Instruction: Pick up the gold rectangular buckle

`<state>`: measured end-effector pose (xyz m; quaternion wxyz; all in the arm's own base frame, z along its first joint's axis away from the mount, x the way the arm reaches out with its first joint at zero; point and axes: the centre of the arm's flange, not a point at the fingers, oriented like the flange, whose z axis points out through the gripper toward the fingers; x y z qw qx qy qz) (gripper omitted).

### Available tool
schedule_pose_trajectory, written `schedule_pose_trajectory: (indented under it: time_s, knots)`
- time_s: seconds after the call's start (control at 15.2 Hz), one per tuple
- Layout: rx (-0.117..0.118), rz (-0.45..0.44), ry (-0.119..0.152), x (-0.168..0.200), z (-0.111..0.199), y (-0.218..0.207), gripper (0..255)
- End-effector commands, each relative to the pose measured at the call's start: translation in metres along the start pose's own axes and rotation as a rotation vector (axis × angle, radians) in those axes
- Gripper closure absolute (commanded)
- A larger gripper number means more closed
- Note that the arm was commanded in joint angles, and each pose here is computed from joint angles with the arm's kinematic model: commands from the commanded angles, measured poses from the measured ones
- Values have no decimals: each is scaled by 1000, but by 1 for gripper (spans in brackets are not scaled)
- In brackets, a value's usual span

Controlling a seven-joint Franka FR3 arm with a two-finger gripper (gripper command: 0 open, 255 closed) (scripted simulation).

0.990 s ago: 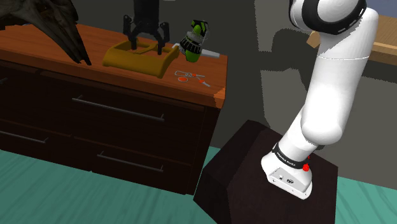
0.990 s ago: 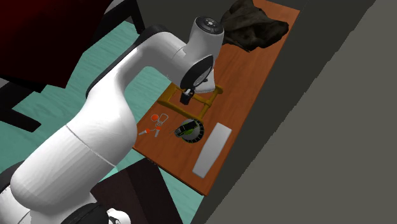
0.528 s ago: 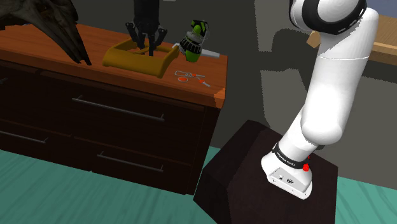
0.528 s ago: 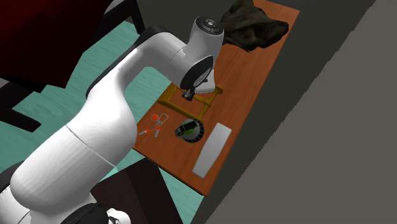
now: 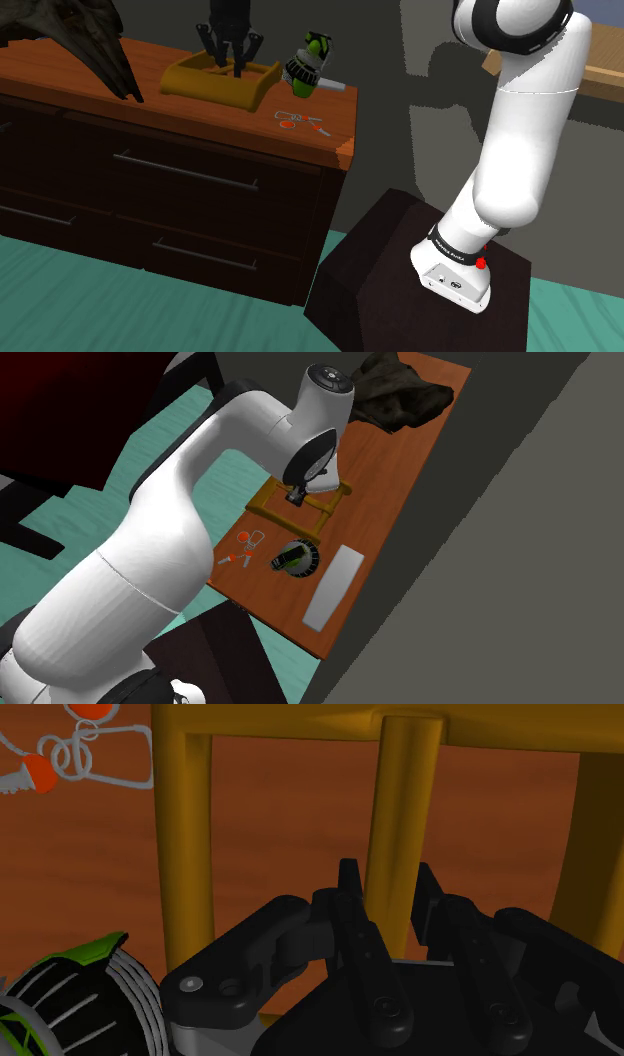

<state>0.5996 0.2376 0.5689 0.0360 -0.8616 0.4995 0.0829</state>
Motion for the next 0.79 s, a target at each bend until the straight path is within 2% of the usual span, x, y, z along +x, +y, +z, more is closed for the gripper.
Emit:
schedule_pose_trajectory:
  time_s: [0.0,0.59,0.73]
  knots:
    - [0,0,0,-3,-10,0,255]
    - [0,0,0,-11,-57,1,255]
    - [0,0,0,-11,-57,2,255]
